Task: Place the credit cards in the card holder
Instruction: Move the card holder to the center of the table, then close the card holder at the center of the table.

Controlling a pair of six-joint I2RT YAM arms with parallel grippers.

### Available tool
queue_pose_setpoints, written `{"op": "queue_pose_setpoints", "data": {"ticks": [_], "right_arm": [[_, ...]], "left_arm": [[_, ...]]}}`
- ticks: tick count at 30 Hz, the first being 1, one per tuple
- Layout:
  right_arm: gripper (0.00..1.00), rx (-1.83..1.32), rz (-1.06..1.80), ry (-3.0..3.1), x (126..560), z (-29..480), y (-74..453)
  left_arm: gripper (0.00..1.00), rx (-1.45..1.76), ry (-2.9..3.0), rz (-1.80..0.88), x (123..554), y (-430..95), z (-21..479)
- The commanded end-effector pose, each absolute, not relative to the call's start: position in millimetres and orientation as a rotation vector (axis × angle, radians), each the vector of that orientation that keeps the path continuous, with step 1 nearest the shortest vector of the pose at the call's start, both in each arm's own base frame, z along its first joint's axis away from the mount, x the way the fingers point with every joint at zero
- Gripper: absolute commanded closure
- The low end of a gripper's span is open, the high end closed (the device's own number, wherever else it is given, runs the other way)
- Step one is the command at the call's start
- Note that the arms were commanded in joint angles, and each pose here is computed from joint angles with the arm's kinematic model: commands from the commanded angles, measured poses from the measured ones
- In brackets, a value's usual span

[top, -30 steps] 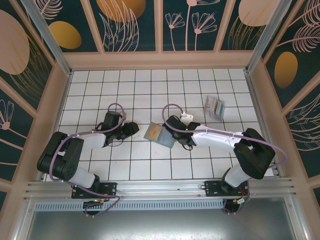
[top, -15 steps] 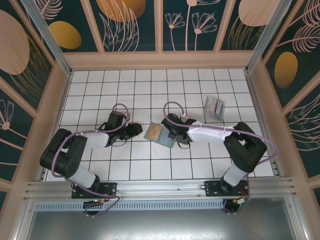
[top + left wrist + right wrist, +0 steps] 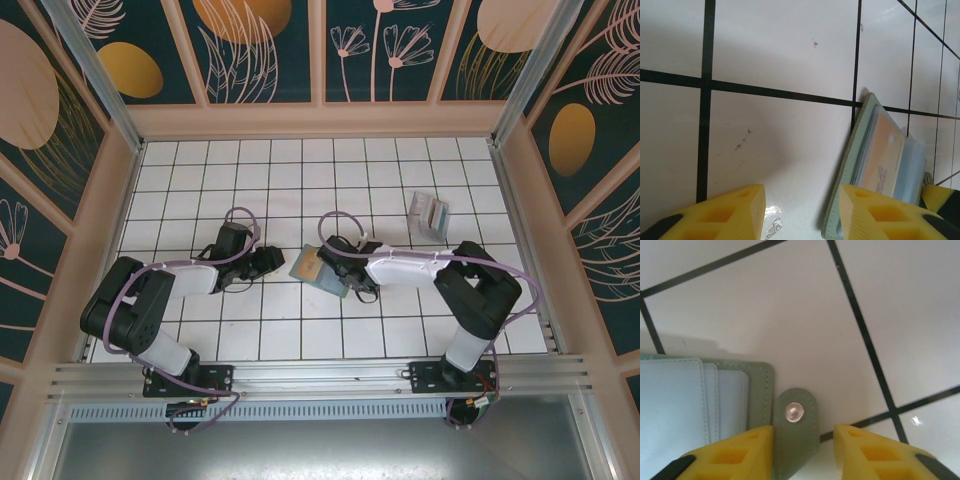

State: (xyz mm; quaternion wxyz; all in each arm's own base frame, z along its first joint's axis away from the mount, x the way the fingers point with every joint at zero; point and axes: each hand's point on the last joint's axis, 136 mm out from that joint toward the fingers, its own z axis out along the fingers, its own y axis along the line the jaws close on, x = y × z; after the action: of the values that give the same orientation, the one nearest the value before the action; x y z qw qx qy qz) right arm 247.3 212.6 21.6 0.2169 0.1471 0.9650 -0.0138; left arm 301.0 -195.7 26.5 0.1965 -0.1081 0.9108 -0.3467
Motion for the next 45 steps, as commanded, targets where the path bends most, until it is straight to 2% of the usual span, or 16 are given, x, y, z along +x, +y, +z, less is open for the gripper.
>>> {"op": "queue_pose_setpoints", "data": {"ticks": [1, 3, 10, 17, 19, 21, 25, 30, 39, 45], "right_arm": [[0.75, 0.415, -0.065, 2.622, 245, 35, 195], [0.85, 0.420, -0.002, 2.624, 243, 36, 197], [0.89, 0.403, 0.184, 2.506, 249, 69, 200], [0.92, 0.428, 0.224, 2.472, 245, 69, 186], [0.93, 0.407, 0.234, 2.490, 244, 64, 184], [1.00, 0.308, 0.296, 2.483, 244, 65, 192], [1.00, 0.193, 0.506, 2.366, 251, 81, 198], [1.00, 0.199, 0.750, 2.277, 263, 97, 194], [1.00, 0.084, 0.834, 2.231, 271, 117, 215], [1.00, -0.083, 0.959, 2.199, 265, 129, 245]], "left_arm": [[0.56, -0.324, 2.556, -0.898, 303, -189, 19], [0.57, -0.325, 2.555, -0.897, 303, -189, 18], [0.58, -0.294, 2.550, -0.934, 304, -195, 20], [0.56, -0.202, 2.543, -1.024, 303, -219, 25], [0.52, -0.204, 2.521, -1.072, 303, -226, 28], [0.51, -0.196, 2.501, -1.119, 301, -232, 33], [0.50, -0.147, 2.512, -1.200, 294, -248, 31], [0.52, -0.138, 2.530, -1.253, 287, -255, 19], [0.54, -0.032, 2.526, -1.379, 279, -286, 26], [0.62, -0.110, 2.554, -1.332, 275, -277, 18]]}}
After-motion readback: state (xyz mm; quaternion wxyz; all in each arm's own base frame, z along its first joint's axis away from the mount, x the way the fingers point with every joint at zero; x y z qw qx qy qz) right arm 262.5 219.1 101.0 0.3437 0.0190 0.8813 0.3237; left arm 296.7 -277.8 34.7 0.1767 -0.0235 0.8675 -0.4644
